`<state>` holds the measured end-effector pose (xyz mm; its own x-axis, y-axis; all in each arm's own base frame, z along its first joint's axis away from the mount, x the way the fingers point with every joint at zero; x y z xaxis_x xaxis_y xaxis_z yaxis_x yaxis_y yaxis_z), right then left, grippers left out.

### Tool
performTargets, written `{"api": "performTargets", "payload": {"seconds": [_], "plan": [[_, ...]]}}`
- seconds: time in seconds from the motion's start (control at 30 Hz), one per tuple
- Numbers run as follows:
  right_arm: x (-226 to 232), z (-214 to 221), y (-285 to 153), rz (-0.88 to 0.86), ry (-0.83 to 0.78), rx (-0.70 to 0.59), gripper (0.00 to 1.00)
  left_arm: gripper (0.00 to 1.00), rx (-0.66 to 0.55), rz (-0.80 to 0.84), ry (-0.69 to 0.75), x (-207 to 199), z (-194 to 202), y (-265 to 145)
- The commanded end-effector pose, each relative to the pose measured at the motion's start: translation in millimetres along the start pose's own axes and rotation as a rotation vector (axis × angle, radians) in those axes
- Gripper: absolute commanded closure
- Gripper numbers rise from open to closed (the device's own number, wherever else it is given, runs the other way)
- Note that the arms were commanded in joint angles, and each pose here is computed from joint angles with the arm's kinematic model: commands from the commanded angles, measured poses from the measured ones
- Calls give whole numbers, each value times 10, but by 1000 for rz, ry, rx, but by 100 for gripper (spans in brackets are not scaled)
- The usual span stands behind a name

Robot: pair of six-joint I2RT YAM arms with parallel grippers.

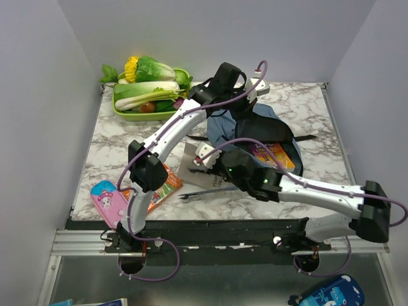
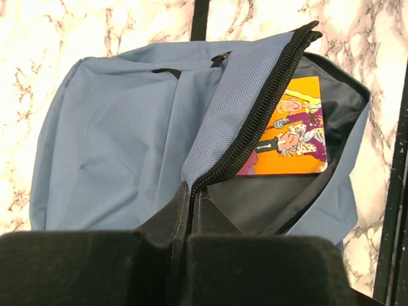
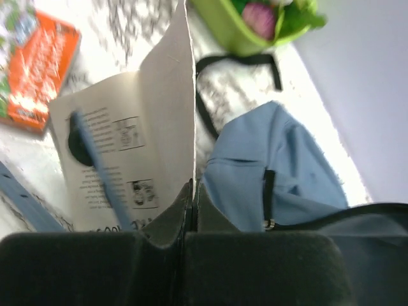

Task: Pack the student bag
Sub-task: Pick up the book from the center of the board, then place the book in the student bag.

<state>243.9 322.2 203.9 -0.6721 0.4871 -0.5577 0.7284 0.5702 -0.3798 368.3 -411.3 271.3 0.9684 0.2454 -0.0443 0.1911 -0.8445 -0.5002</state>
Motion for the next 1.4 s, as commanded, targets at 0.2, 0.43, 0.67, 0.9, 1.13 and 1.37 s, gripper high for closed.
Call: {"api": "performTargets", "payload": {"seconds": [0.2,0.43,0.67,0.9,1.13,1.37], "plan": [[-512,-936,-1068,103,-16,-250,99,100,-1,-78,16,306,7,26],[-906,-794,-1370,269,-9,-190,99,100,-6,-84,12,305,1,0],[-1307,-428,-1677,449,-5,-94,99,100,-8,-68,-7,246,39,-38],[-1341,76,-1568,472,67,-2,99,100,-36,-48,-17,146,-66,-146],[-1278,537,-1192,427,72,147,99,100,-80,-27,-24,44,-190,-240],[-1317,1049,-915,430,88,320,99,100,-104,-1,-26,-27,-267,-294]]}}
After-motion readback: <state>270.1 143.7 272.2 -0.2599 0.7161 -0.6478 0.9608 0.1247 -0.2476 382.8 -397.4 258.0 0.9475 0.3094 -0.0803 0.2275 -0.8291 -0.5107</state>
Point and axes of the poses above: each gripper's point midway between its finger pads, its own y axis out along the fingers, its own x axis along the line the jaws close on, z = x × y, the point moved 1 cm from there along -y, back along the fingers
